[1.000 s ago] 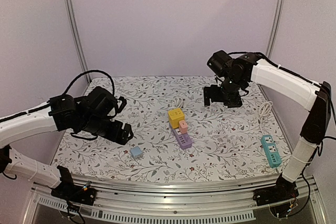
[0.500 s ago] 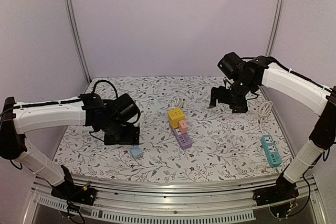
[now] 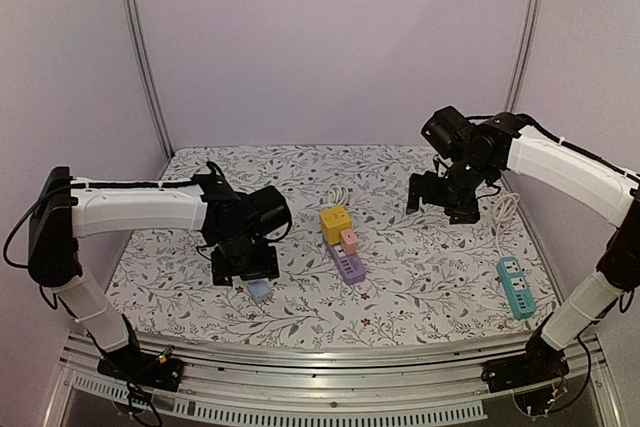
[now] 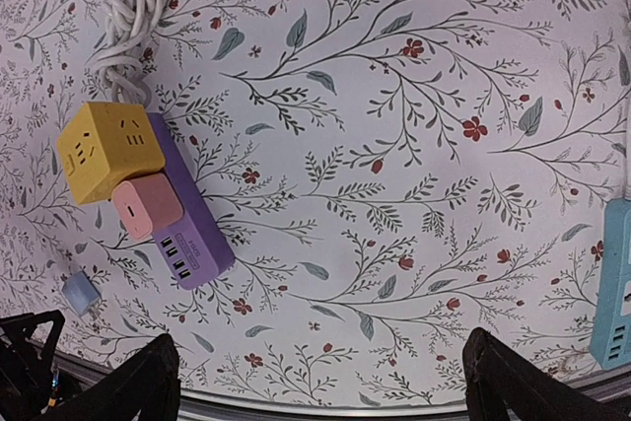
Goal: Insert the plug
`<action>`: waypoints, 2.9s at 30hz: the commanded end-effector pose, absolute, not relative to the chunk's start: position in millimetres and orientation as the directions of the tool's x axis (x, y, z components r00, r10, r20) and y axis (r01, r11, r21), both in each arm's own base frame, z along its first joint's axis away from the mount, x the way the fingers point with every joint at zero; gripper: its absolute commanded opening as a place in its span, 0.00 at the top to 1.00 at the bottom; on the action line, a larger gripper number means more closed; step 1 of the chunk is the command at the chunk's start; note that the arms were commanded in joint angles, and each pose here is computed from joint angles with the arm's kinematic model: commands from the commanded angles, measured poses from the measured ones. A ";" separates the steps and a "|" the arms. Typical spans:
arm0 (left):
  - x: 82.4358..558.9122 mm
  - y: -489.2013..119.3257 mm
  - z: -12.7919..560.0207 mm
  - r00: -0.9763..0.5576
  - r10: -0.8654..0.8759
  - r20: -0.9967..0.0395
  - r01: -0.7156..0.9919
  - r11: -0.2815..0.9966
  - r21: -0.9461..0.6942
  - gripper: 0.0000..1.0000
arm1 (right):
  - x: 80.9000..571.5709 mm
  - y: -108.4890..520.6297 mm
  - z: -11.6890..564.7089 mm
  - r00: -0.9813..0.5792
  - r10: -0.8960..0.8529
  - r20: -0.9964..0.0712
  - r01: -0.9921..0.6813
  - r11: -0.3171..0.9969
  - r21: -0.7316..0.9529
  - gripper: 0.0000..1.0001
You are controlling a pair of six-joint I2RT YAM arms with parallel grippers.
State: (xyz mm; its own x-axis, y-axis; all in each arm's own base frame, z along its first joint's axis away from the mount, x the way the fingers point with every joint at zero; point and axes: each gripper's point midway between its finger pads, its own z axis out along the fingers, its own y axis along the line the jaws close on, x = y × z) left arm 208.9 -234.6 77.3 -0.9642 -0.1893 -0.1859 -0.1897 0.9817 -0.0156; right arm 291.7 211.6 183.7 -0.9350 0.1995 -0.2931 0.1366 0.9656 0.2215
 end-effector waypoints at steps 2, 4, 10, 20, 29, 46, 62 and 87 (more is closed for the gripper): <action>195.2 -237.0 54.0 -0.950 -0.292 -0.108 -0.292 0.956 -0.018 0.17 | 283.6 202.9 179.4 -0.934 0.207 -0.290 0.150 0.967 0.207 0.01; 196.1 -239.9 49.4 -0.936 -0.335 -0.107 -0.333 0.942 -0.042 0.18 | 282.1 199.9 176.3 -0.936 0.198 -0.290 0.146 0.971 0.191 0.01; 203.4 -246.1 39.4 -0.878 -0.462 -0.126 -0.446 0.885 -0.133 0.22 | 278.1 188.0 165.6 -0.944 0.179 -0.277 0.139 0.978 0.157 0.01; 205.5 -241.6 22.6 -0.783 -0.609 -0.131 -0.583 0.790 -0.188 0.21 | 268.7 172.9 160.0 -0.945 0.182 -0.273 0.142 0.977 0.159 0.01; 207.2 -242.6 10.9 -0.787 -0.603 -0.133 -0.581 0.796 -0.168 0.32 | 260.5 163.0 159.6 -0.941 0.197 -0.275 0.163 0.976 0.142 0.01; 229.6 -238.3 47.7 -0.876 -0.418 -0.243 -0.368 0.902 -0.223 0.87 | 269.1 64.6 118.8 -0.850 0.469 -0.238 0.450 0.883 0.131 0.01; 232.8 -192.5 133.6 -0.835 -0.322 -0.447 -0.257 0.945 -0.200 0.92 | 264.6 -27.4 57.5 -0.744 0.654 -0.136 0.652 0.755 0.066 0.01; 219.1 -158.5 141.4 -0.807 -0.361 -0.467 -0.308 0.932 -0.189 0.93 | 265.2 16.2 34.6 -0.799 0.600 0.041 0.596 0.780 0.189 0.23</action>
State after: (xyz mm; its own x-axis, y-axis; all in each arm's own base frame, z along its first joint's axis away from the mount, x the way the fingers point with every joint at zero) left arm 218.8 -166.6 146.9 -0.8116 -0.3513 -0.4667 -0.2827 0.9354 -0.2125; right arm 268.3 -0.4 31.0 -0.7826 0.6224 0.0097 0.6166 0.7730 0.1496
